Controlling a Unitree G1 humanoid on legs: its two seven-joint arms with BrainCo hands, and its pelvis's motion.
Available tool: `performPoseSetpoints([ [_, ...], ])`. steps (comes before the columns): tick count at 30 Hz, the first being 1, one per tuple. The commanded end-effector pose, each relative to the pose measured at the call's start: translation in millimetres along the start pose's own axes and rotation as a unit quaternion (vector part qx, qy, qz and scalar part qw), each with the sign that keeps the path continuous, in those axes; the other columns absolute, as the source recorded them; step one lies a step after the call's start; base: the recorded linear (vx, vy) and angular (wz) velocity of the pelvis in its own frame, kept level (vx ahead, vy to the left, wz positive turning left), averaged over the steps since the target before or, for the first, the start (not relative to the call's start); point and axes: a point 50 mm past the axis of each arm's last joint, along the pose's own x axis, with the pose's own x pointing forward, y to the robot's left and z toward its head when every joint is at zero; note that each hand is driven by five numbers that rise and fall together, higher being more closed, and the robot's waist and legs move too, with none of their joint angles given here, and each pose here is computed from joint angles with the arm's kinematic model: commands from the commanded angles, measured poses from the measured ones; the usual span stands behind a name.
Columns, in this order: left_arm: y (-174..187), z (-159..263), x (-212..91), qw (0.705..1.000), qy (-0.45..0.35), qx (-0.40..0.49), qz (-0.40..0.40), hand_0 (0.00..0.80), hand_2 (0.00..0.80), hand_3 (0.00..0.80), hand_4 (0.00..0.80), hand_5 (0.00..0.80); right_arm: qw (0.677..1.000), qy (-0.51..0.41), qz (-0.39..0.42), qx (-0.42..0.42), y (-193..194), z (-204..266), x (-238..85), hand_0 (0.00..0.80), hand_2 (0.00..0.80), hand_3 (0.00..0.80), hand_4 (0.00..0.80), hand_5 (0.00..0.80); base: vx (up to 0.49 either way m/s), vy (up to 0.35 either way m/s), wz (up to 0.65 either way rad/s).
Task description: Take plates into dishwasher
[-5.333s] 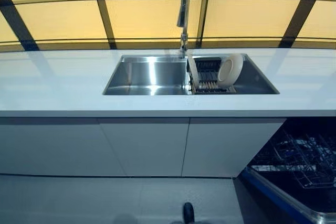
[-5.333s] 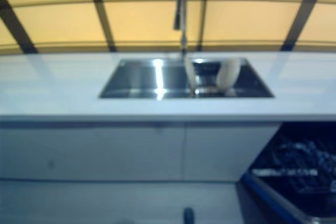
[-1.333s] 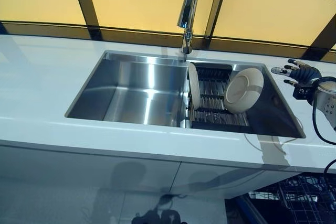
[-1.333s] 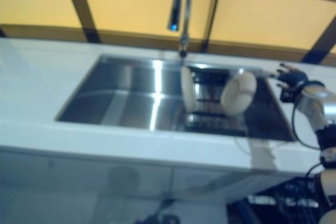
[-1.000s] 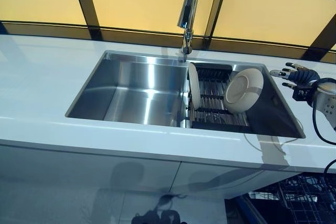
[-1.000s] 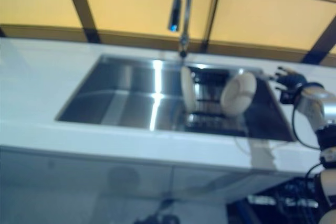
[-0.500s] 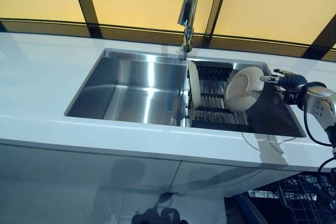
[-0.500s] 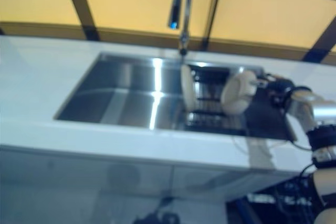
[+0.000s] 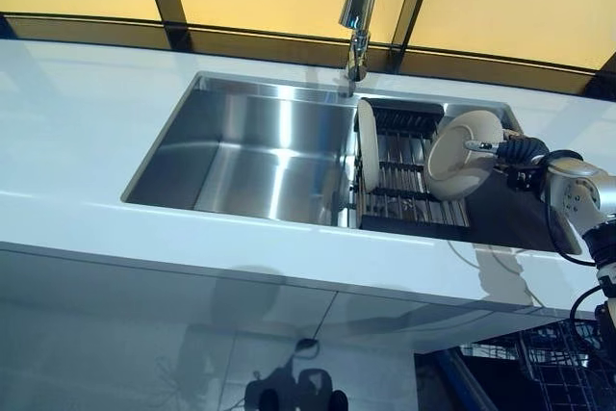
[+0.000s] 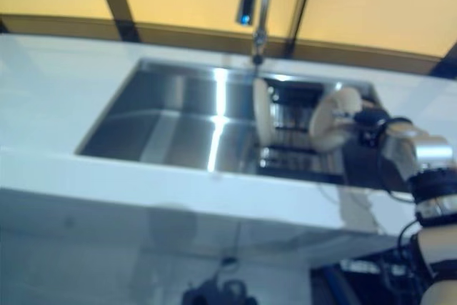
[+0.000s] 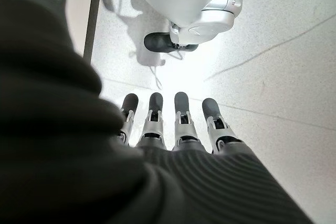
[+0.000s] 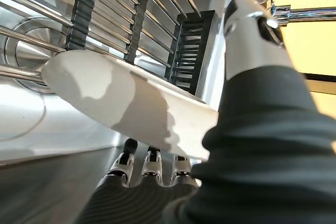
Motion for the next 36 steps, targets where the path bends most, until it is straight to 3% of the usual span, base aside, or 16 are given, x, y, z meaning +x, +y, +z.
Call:
performPoseSetpoints([
  [1,4.1,8.2,0.0,1.000,-0.007,0.024,0.004,0.000,0.000,0.000,0.000,0.000,0.999,-0.046,-0.007,-0.007,1.7,38.8,-2.2,0.000,0.000,0.000,0.000,0.000,0.000,0.000,0.00],
  [13,0.8,12.4,0.5,1.000,-0.019,0.015,0.001,0.000,0.000,0.000,0.000,0.000,0.999,-0.037,-0.002,-0.001,4.0,36.5,0.4,0.000,0.000,0.000,0.000,0.000,-0.006,0.009,0.04],
  [14,0.6,12.8,0.5,1.000,-0.021,0.015,0.001,0.000,0.000,0.000,0.000,0.000,0.999,-0.038,-0.006,-0.005,3.3,37.2,0.5,0.160,0.160,0.160,0.160,0.160,-0.013,0.019,0.06],
  [15,0.4,13.6,0.5,1.000,-0.022,0.013,0.000,0.000,0.000,0.000,0.000,0.000,0.999,-0.039,-0.013,-0.012,2.7,37.7,1.2,0.596,0.596,0.596,0.596,0.596,-0.017,0.024,0.06],
  [16,0.3,13.8,0.5,1.000,-0.023,0.013,-0.001,0.000,0.000,0.000,0.000,0.000,0.999,-0.041,-0.017,-0.018,2.0,38.6,1.2,0.800,0.800,0.800,0.800,0.800,-0.014,0.018,0.04],
  [36,-2.1,14.4,0.5,0.999,-0.027,0.026,-0.009,0.000,0.000,0.000,0.000,0.000,0.980,-0.106,-0.139,-0.093,-30.2,70.0,-15.2,0.800,0.800,0.800,0.800,0.800,0.000,0.000,0.00],
])
